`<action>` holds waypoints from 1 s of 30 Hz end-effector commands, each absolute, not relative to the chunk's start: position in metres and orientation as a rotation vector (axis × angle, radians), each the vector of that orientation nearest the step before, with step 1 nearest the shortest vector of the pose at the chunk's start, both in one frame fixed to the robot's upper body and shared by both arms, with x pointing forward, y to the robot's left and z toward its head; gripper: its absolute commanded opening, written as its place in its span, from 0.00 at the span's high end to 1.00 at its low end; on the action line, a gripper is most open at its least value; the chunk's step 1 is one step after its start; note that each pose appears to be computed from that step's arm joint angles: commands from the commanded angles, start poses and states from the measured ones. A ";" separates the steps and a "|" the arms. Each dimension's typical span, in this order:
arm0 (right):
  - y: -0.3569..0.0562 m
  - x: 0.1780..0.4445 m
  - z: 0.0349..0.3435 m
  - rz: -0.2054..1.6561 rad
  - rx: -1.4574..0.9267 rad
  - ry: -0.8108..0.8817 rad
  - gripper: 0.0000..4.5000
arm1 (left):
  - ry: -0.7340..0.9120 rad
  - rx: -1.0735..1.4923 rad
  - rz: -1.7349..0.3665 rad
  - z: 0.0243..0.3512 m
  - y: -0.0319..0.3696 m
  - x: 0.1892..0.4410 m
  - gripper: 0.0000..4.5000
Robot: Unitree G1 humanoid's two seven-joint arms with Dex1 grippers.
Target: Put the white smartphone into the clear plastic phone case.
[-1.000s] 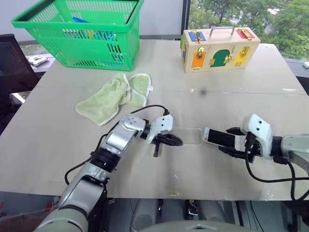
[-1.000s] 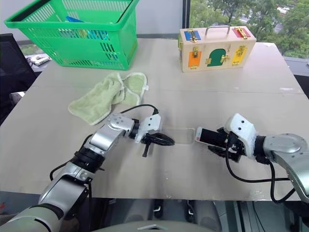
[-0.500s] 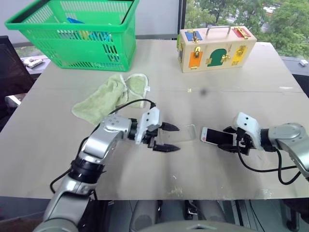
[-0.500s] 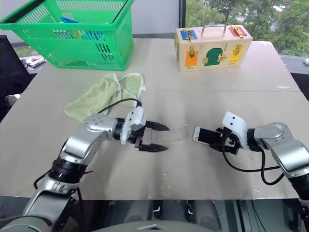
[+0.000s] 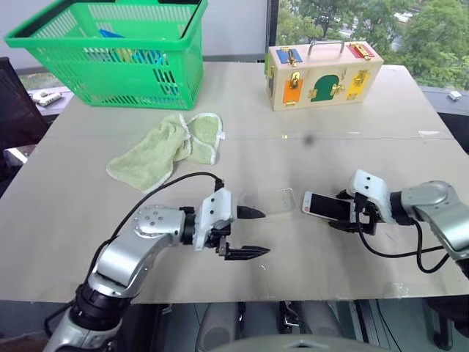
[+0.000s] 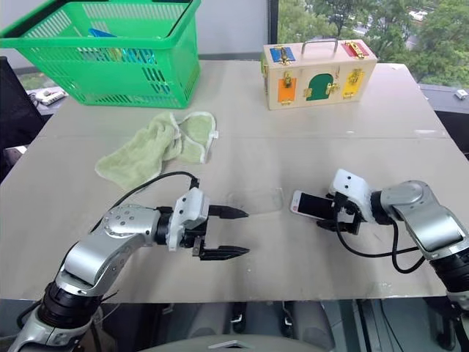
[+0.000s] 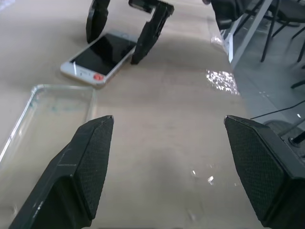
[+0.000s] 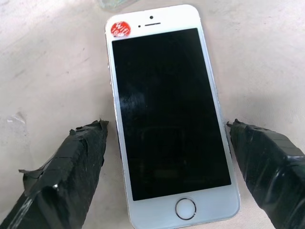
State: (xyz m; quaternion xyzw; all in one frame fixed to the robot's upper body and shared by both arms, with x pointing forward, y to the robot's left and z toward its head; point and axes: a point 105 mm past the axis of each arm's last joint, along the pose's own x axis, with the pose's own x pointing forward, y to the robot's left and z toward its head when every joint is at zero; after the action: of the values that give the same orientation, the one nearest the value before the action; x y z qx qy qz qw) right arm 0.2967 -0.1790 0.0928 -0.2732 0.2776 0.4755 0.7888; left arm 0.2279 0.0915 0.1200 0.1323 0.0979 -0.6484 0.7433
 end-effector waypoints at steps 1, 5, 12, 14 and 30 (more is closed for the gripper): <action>-0.180 0.291 0.068 1.037 -0.605 0.687 0.01 | 0.156 0.321 -1.400 0.130 0.094 0.226 0.14; -0.181 0.290 0.056 1.025 -0.620 0.748 0.19 | 0.160 0.318 -1.374 0.127 0.096 0.225 0.14; -0.182 0.288 0.060 1.004 -0.629 0.807 0.35 | 0.163 0.308 -1.330 0.120 0.096 0.221 0.14; -0.176 0.291 0.073 1.013 -0.596 0.740 0.35 | 0.163 0.306 -1.308 0.117 0.096 0.220 0.14; -0.098 0.300 0.165 1.229 -0.581 0.344 0.39 | 0.221 0.293 -1.159 0.112 0.146 0.266 0.14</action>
State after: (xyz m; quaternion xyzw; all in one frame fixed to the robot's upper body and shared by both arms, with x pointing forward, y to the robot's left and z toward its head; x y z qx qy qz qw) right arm 0.2987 -0.1033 0.1597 -0.2505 0.1700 0.5622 0.7696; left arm 0.2675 0.1451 0.1103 0.1441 0.1115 -0.5314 0.8273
